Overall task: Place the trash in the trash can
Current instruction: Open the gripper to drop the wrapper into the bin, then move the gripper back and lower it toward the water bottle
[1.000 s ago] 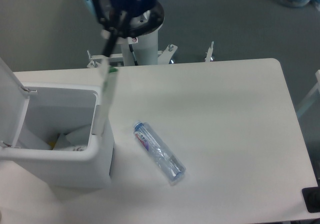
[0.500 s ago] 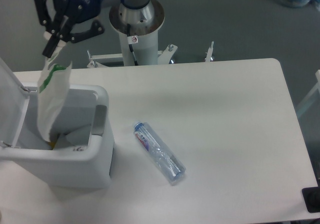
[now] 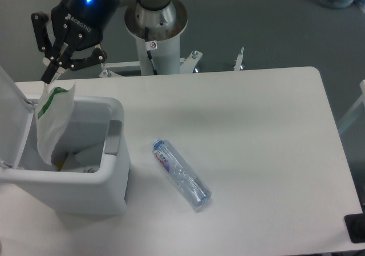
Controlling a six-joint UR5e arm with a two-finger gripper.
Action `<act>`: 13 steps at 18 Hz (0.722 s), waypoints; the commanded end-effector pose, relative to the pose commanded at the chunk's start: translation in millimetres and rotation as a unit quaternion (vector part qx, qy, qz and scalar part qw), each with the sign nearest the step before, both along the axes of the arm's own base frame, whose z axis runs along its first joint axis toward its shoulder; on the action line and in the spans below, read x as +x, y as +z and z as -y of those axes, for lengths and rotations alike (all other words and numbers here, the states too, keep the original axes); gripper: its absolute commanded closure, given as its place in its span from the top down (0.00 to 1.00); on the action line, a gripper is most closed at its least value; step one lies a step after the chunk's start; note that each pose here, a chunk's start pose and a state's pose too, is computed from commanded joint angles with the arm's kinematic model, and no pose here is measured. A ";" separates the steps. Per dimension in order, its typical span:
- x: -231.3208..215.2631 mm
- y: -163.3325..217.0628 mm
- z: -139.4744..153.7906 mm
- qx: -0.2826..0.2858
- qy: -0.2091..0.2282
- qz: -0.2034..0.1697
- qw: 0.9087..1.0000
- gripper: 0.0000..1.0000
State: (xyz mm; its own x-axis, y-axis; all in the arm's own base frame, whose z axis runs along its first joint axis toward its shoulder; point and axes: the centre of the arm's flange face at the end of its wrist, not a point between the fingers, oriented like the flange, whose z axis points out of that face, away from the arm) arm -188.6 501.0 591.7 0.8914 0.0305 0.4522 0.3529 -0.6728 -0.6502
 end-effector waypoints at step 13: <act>-113.5 -33.1 43.5 -0.069 0.151 -0.031 0.986 1.00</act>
